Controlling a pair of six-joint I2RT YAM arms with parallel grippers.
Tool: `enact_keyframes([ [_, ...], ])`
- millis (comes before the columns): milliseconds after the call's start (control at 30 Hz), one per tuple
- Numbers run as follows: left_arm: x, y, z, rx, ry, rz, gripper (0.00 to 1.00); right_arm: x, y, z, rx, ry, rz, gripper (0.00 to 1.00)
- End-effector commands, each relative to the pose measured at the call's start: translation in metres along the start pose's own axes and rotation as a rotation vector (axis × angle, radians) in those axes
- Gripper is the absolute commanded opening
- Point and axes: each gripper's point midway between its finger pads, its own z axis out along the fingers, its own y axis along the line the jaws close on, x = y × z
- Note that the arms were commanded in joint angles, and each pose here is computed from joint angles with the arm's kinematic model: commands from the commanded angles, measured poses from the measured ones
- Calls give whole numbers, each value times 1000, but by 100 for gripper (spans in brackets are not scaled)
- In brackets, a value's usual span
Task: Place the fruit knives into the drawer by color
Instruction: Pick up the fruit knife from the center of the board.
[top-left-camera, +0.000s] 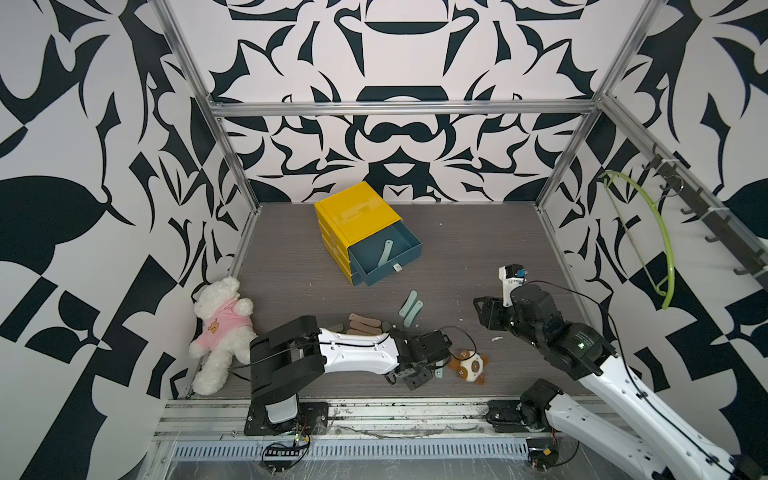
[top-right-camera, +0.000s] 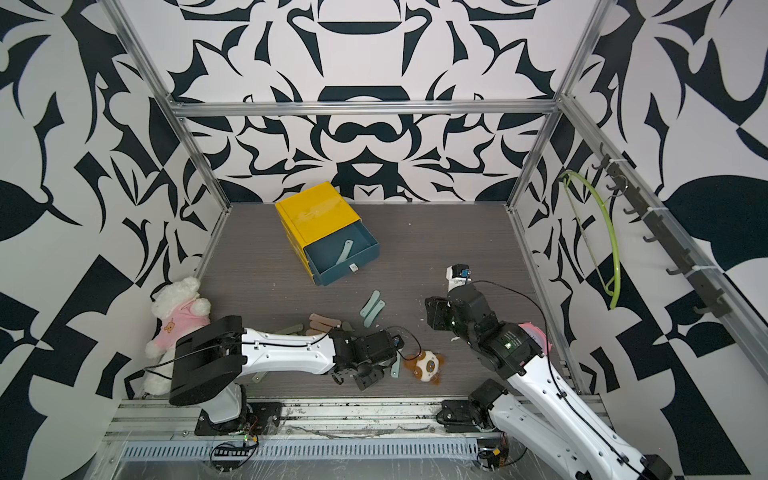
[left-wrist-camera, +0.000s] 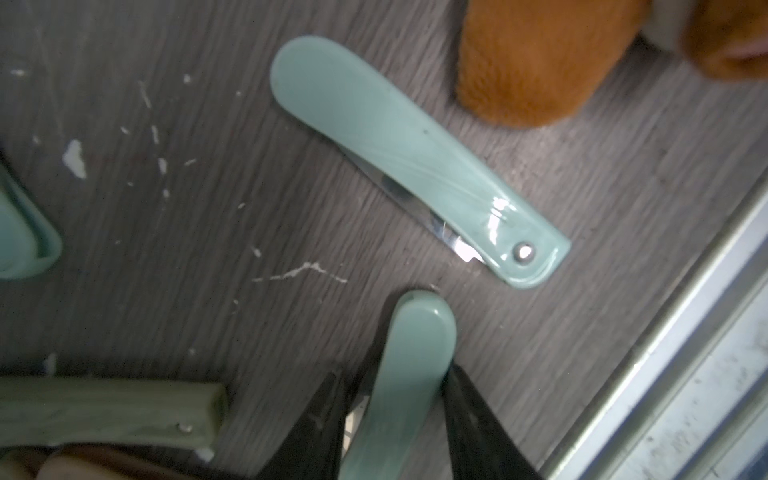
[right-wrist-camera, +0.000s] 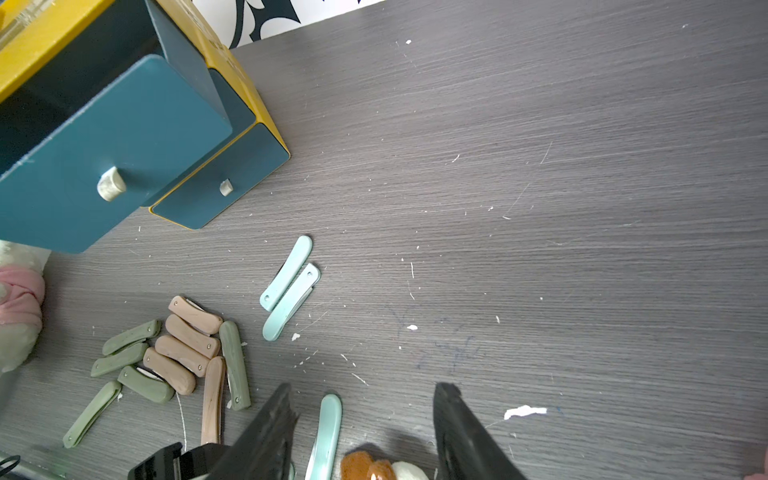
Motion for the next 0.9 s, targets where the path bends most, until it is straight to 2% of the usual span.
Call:
enact_keyframes([
  [0, 22, -1, 13, -13, 95, 37, 36, -16, 5, -9, -10, -43, -5, 56],
  [167, 19, 0, 11, -23, 80, 45, 28, -18, 4, -9, -3, -47, 3, 56],
  [500, -1, 14, -10, -98, -11, 36, 21, -22, 4, -10, -5, -55, 13, 56],
  [700, -27, 22, -42, -140, -117, 36, 18, -23, 4, -11, -5, -61, 25, 56],
  [867, -54, 30, -86, -178, -245, 26, 17, -25, 4, -13, -8, -69, 28, 56],
])
